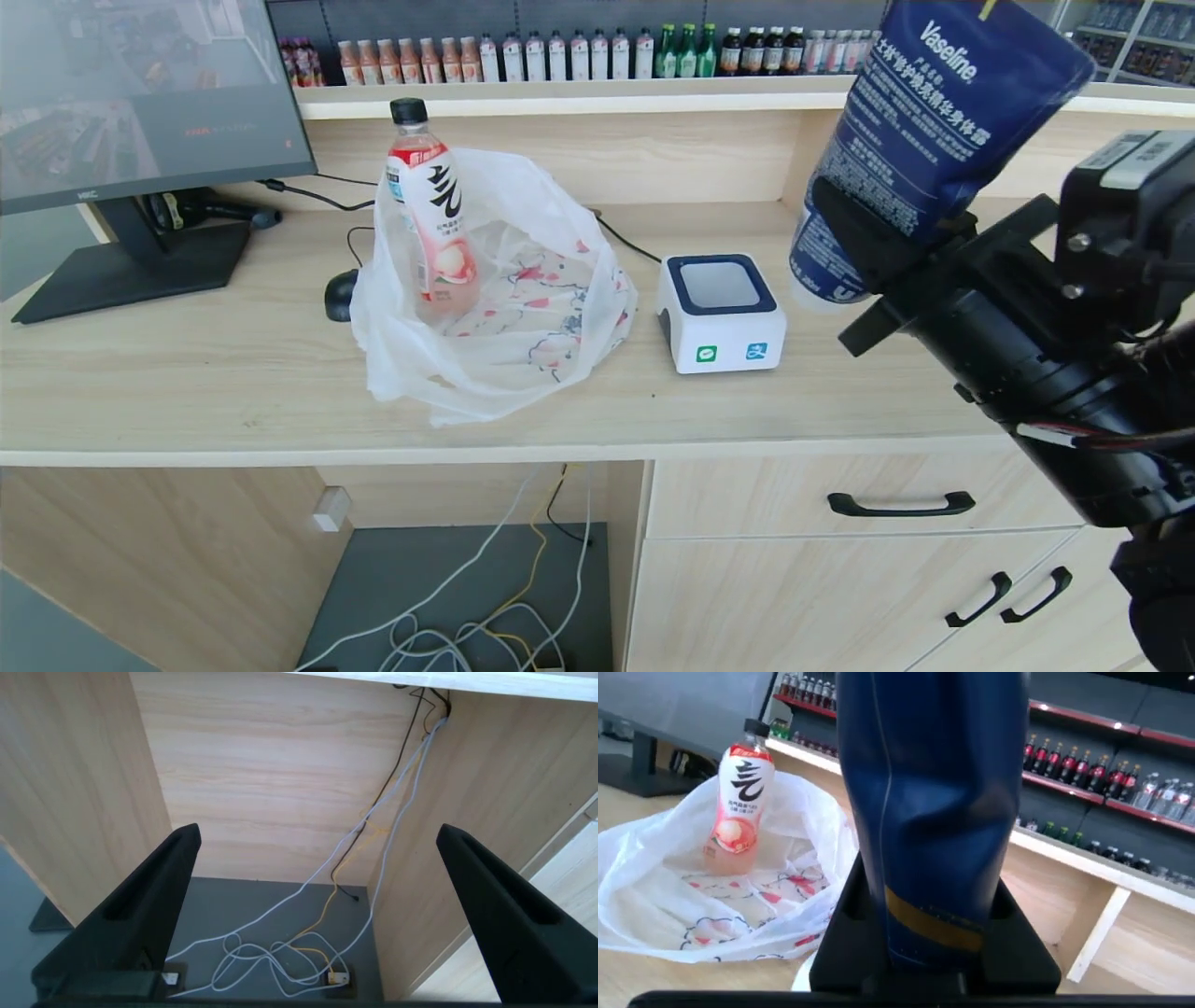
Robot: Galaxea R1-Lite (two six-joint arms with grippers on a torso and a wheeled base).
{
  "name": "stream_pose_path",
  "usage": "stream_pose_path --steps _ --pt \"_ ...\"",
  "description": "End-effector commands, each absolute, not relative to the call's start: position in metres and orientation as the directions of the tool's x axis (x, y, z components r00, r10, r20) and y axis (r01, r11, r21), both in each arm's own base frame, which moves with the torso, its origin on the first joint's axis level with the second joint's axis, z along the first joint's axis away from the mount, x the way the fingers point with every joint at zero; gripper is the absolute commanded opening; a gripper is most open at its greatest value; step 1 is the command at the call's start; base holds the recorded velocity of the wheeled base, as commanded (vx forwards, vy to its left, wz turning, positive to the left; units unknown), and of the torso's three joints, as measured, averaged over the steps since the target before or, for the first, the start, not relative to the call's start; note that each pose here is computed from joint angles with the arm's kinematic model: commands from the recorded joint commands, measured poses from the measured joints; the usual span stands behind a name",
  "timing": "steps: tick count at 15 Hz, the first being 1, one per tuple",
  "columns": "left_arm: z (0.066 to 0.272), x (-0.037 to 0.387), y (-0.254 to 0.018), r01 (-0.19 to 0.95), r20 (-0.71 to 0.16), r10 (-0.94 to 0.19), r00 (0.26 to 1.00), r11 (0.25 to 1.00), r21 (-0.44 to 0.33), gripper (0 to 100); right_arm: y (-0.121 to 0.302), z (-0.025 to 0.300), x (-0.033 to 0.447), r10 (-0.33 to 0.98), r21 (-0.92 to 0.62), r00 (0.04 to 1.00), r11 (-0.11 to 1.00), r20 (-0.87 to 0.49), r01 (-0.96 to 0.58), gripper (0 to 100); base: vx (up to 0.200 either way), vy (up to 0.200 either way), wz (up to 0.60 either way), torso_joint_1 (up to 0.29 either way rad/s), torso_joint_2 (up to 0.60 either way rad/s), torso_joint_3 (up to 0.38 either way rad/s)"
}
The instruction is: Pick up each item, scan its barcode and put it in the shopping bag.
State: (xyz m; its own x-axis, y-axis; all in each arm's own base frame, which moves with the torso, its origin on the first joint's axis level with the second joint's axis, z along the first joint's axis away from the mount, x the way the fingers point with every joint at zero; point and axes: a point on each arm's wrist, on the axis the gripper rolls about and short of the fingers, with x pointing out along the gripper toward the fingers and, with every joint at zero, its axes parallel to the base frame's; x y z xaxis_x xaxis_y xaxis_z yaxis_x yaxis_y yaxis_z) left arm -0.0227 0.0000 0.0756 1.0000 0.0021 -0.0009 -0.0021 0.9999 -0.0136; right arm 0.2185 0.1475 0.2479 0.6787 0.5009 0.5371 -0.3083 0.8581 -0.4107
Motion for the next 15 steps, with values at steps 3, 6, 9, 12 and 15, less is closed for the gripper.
stream_pose_path --steps 3,6,9,12,15 --pt "0.076 -0.023 0.0 -0.002 0.0 0.002 1.0 1.0 -0.014 100 0.175 0.245 0.253 0.605 -0.587 0.583 0.769 0.542 -0.253 0 0.0 0.0 0.0 0.0 0.0 0.0" --pt "0.076 -0.023 0.0 -0.003 -0.002 0.003 1.0 1.0 -0.014 100 0.183 0.244 0.262 0.668 -0.675 0.517 0.706 0.536 -0.212 0 0.0 0.0 0.0 0.0 0.0 0.0" --pt "0.076 -0.023 0.0 -0.003 0.0 0.003 1.0 1.0 -0.014 100 0.187 0.233 0.268 0.749 -0.773 0.445 0.61 0.491 -0.173 0 0.0 0.0 0.0 0.0 0.0 0.0" --pt "0.076 -0.023 0.0 -0.002 -0.002 0.002 1.0 1.0 -0.014 100 0.176 0.228 0.279 0.796 -0.834 0.401 0.538 0.453 -0.125 0 0.0 0.0 0.0 0.0 0.0 0.0" --pt "0.076 -0.023 0.0 -0.003 0.0 0.003 1.0 1.0 -0.014 100 0.16 0.217 0.294 0.857 -0.9 0.342 0.431 0.386 -0.062 0 0.0 0.0 0.0 0.0 0.0 0.0"
